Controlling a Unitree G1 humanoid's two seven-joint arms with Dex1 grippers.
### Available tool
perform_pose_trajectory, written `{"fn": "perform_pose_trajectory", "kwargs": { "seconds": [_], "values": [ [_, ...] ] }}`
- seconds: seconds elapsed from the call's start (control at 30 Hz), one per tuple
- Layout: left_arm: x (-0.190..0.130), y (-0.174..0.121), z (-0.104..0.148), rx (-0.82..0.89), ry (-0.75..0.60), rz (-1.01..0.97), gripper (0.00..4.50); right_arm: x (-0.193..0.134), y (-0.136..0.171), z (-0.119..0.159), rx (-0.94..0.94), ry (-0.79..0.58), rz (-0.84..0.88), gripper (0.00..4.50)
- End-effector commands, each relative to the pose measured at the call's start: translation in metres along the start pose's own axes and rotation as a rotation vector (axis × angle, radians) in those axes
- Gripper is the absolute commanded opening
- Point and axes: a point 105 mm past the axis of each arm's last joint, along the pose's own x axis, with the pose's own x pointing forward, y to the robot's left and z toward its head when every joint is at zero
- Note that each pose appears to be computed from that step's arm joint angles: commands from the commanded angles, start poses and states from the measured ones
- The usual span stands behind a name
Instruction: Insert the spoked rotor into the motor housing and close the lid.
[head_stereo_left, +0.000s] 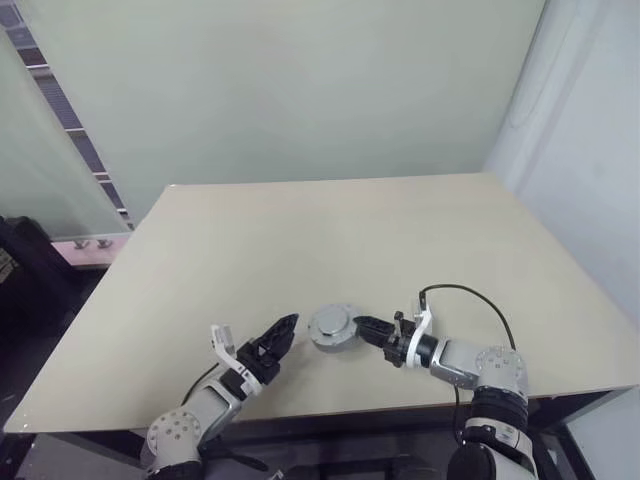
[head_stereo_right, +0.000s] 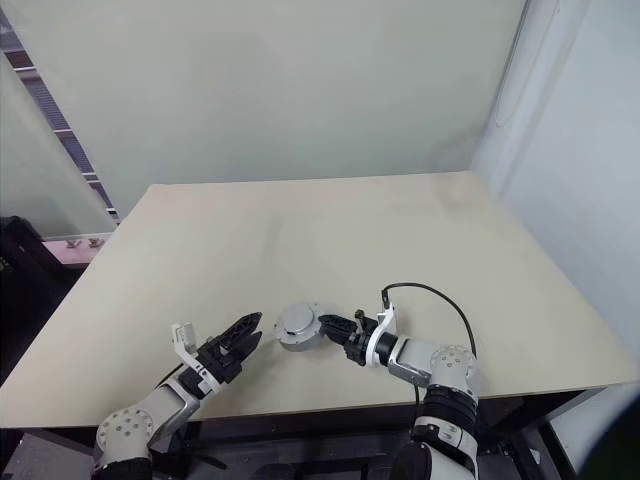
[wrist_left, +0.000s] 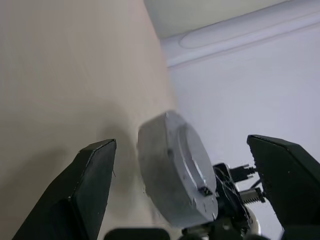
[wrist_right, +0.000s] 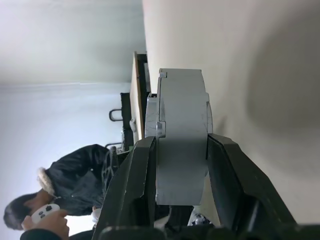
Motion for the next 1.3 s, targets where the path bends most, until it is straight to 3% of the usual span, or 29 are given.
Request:
{"fn": "perform_pose_trajectory", "kwargs": {
  "seconds": [0.03, 0.47, 1.0, 1.1, 1.23, 1.3],
  "values": [
    [0.008, -0.007, -0.005, -0.059, -0.008, -0.042, 4.5, 0.015, 0.047, 0.003, -0.062, -0.01, 0.168, 1.22],
    [0.026, -0.004, -0.015, -0.147, -0.038, -0.096, 4.5, 0.021, 0.057, -0.007, -0.077, 0.036, 0.187, 1.22],
    [0.047, -0.013, -0.04, -0.164, 0.042, -0.141, 4.5, 0.022, 0.049, -0.014, -0.071, 0.06, 0.156, 1.22],
    [0.047, -0.014, -0.039, -0.163, 0.032, -0.139, 3.88, 0.023, 0.049, -0.015, -0.07, 0.061, 0.152, 1.22],
    [0.046, -0.015, -0.037, -0.157, 0.021, -0.134, 2.56, 0.023, 0.049, -0.015, -0.069, 0.061, 0.15, 1.22],
    [0.045, -0.016, -0.037, -0.155, 0.015, -0.133, 2.33, 0.023, 0.048, -0.015, -0.069, 0.061, 0.149, 1.22]
  ]
}}
